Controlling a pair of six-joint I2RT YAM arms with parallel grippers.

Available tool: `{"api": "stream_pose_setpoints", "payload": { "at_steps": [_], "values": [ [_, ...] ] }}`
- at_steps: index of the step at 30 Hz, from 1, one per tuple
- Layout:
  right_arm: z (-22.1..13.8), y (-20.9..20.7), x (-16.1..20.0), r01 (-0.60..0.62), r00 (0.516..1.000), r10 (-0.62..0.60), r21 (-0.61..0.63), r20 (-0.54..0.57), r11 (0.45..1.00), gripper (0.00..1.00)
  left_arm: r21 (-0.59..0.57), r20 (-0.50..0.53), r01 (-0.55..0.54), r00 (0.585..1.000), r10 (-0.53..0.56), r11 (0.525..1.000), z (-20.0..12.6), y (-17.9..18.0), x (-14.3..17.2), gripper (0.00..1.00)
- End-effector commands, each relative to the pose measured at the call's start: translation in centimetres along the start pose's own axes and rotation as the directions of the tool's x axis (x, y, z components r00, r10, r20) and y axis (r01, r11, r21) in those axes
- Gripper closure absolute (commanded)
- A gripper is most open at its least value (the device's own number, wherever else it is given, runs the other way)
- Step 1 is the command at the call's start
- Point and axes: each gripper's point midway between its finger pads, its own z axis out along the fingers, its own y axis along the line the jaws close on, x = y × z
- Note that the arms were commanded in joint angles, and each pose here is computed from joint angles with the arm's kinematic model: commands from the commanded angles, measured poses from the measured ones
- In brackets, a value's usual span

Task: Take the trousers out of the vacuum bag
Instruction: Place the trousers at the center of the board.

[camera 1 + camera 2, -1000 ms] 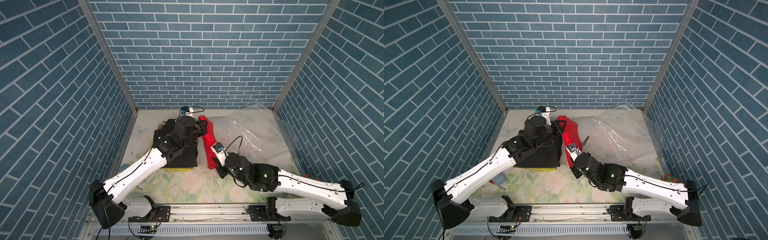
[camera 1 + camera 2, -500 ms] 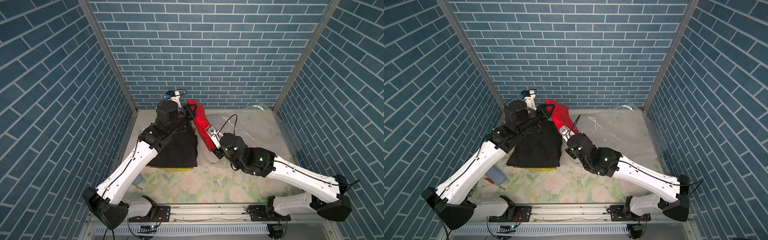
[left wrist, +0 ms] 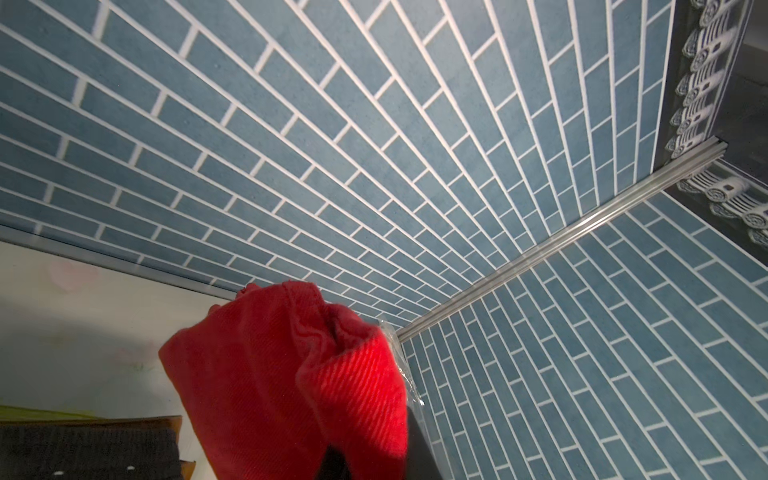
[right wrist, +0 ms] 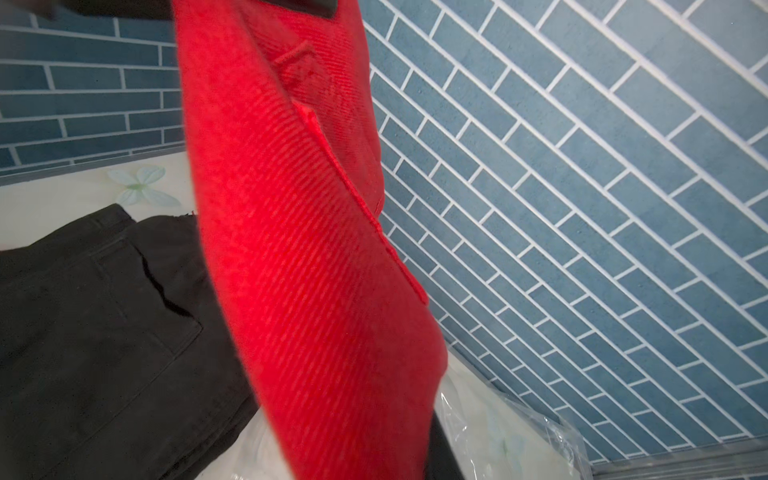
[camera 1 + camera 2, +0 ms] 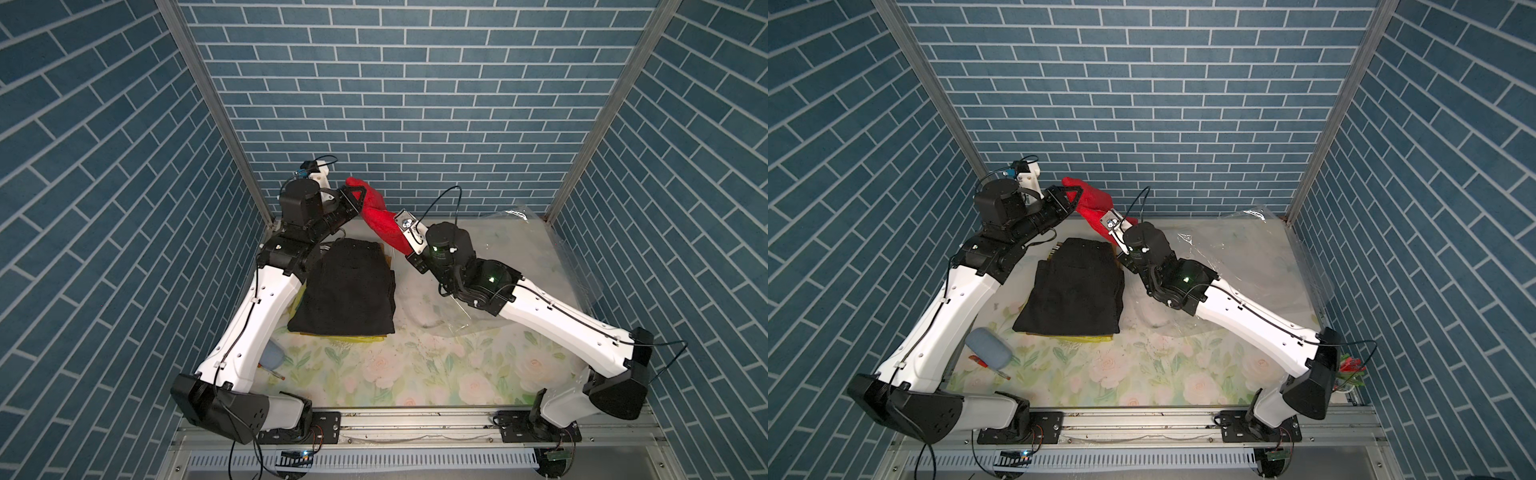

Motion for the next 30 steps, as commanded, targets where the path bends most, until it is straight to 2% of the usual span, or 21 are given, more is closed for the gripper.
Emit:
{"api": "stream_pose_setpoints", "payload": {
  "at_steps": [1, 7, 15, 30],
  "values": [
    [0.2, -2.4, -3.2, -0.036, 0.996, 0.03, 0.061, 0.088, 0.998, 1.0, 0.061, 0.134, -0.067, 0.989, 0.058, 0.996, -2.4, -2.2, -4.2, 1.0],
    [2.6, -0.6, -4.9, -0.031, 0.992, 0.029, 0.022, 0.122, 0.999, 1.0, -0.038, 0.204, -0.107, 0.972, 0.113, 0.994, -5.3, 1.0, -5.1, 1.0],
    [5.8, 0.9, -5.8, 0.008, 0.994, -0.011, 0.031, 0.108, 0.999, 1.0, -0.083, 0.226, -0.087, 0.969, 0.104, 0.993, -7.4, 4.0, -5.5, 1.0],
    [4.6, 3.8, -1.4, -0.053, 0.995, 0.06, -0.088, 0.081, 0.995, 1.0, -0.155, 0.187, -0.002, 0.982, 0.031, 0.988, -11.6, 8.6, 0.4, 1.0]
  ]
}}
